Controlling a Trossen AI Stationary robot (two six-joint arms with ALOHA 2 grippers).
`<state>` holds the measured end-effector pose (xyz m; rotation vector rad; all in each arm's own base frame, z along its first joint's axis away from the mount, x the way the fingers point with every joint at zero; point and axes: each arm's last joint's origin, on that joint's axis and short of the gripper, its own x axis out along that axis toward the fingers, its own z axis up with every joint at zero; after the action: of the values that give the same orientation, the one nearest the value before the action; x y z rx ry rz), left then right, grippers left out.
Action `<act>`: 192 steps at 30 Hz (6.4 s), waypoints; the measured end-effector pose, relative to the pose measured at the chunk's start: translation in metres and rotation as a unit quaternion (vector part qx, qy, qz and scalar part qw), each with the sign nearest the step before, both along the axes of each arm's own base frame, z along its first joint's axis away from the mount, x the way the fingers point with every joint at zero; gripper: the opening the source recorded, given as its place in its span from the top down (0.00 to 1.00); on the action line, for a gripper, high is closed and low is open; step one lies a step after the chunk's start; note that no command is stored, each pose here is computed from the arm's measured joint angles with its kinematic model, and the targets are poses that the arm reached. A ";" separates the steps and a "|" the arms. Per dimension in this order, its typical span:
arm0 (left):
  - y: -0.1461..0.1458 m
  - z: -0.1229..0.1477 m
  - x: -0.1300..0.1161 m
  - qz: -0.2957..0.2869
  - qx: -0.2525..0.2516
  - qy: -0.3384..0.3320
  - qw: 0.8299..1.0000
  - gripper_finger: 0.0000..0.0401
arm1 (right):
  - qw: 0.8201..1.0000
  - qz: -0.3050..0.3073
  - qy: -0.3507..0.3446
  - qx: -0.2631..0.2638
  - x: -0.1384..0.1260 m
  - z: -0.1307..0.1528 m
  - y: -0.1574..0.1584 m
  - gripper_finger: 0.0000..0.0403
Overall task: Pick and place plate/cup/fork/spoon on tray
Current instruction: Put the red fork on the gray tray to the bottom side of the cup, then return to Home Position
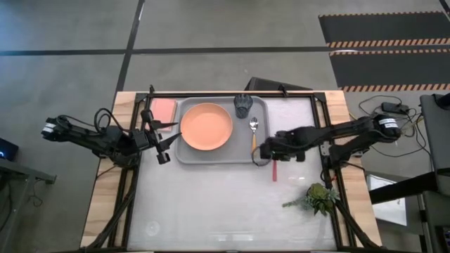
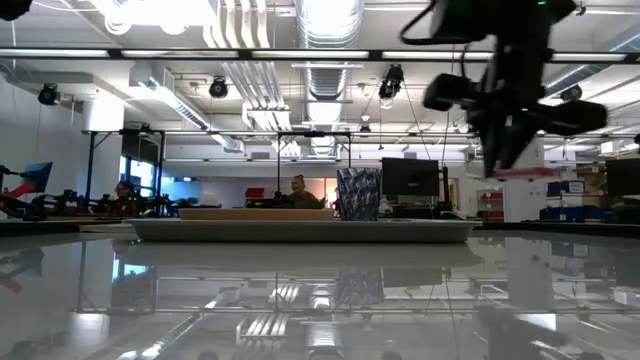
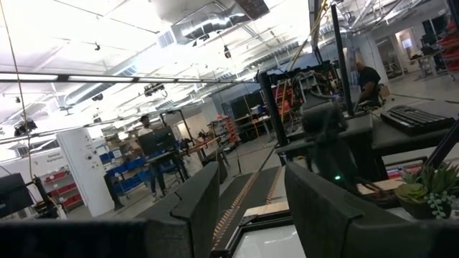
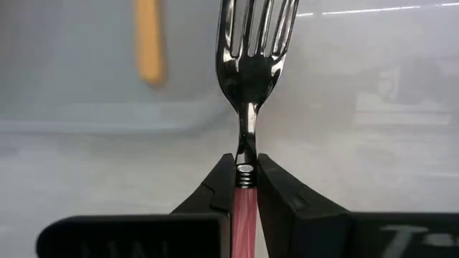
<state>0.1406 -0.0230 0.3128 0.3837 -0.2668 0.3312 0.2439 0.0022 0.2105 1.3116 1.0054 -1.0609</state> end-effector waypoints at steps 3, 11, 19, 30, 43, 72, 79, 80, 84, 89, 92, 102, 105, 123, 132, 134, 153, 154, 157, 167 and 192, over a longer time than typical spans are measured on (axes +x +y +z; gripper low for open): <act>0.000 0.000 0.000 0.000 0.000 0.000 1.000 0.65 | 1.000 0.015 -0.009 -0.010 0.020 0.008 -0.016 0.94; 0.000 0.000 0.000 0.000 0.000 0.000 1.000 0.65 | 0.997 0.074 -0.027 -0.020 0.084 0.017 -0.075 0.94; 0.000 0.000 0.000 0.000 0.000 0.000 1.000 0.65 | 0.993 0.112 0.003 0.039 0.126 -0.018 -0.118 0.94; 0.000 0.000 -0.001 0.000 0.000 -0.001 1.000 0.65 | 0.996 0.080 0.024 0.041 0.136 -0.031 -0.135 0.94; 0.001 0.000 -0.003 0.000 -0.001 -0.004 1.000 0.65 | 0.997 0.055 0.042 0.015 0.135 -0.036 -0.133 0.94; 0.001 -0.001 -0.005 0.000 -0.002 -0.007 1.000 0.65 | 0.997 0.064 0.033 -0.017 0.138 -0.046 -0.126 0.78; 0.002 -0.001 -0.007 0.000 -0.002 -0.010 1.000 0.65 | 0.996 0.085 0.032 -0.021 0.139 -0.045 -0.126 0.66; 0.002 -0.001 -0.007 0.000 -0.003 -0.011 1.000 0.65 | 0.996 0.086 0.030 -0.022 0.139 -0.044 -0.126 0.65; 0.002 -0.001 -0.008 0.000 -0.003 -0.012 1.000 0.65 | 0.995 0.088 0.030 -0.023 0.139 -0.044 -0.124 0.64; 0.002 -0.001 -0.008 0.000 -0.003 -0.011 1.000 0.65 | 0.993 0.106 0.022 -0.046 0.142 -0.035 -0.120 0.71; 0.002 -0.001 -0.008 0.000 -0.002 -0.012 1.000 0.65 | 0.991 0.129 0.003 -0.045 0.148 -0.029 -0.109 0.80; 0.002 -0.001 -0.008 0.001 -0.002 -0.012 1.000 0.65 | 0.983 0.175 0.009 -0.047 0.156 -0.033 -0.068 0.98; 0.002 -0.001 -0.008 0.000 -0.002 -0.012 1.000 0.65 | 0.983 0.172 0.015 -0.061 0.157 -0.033 -0.063 0.98; 0.002 -0.001 -0.008 0.000 -0.002 -0.012 1.000 0.65 | 0.983 0.172 0.013 -0.067 0.152 -0.056 -0.051 0.98; 0.002 -0.001 -0.008 0.000 -0.002 -0.012 1.000 0.65 | 0.983 0.173 0.021 -0.061 0.151 -0.055 -0.051 0.98; 0.002 -0.001 -0.008 0.000 -0.002 -0.012 1.000 0.65 | 0.983 0.173 0.030 -0.059 0.149 -0.056 -0.051 0.98; 0.002 -0.014 -0.006 -0.021 -0.061 -0.012 0.998 0.65 | 0.893 0.402 -0.048 -0.195 0.149 -0.001 -0.016 0.98; 0.001 -0.016 -0.005 -0.026 -0.075 -0.011 0.997 0.65 | 0.878 0.428 -0.057 -0.208 0.149 0.003 -0.010 0.98; 0.000 -0.026 -0.003 -0.046 -0.121 0.010 0.992 0.65 | 0.823 0.503 -0.090 -0.249 0.149 0.013 0.009 0.98; -0.011 -0.082 0.002 -0.207 -0.277 0.073 0.936 0.65 | 0.672 0.614 -0.176 -0.375 0.118 0.019 0.032 0.98; -0.018 -0.152 0.000 -0.198 -0.344 0.110 0.911 0.65 | 0.526 0.546 -0.340 -0.557 -0.020 0.002 0.011 0.98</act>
<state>0.1405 -0.0406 0.1604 -0.3324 0.0090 -0.0342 0.2234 0.0132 0.2129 -0.1943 0.1763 0.0366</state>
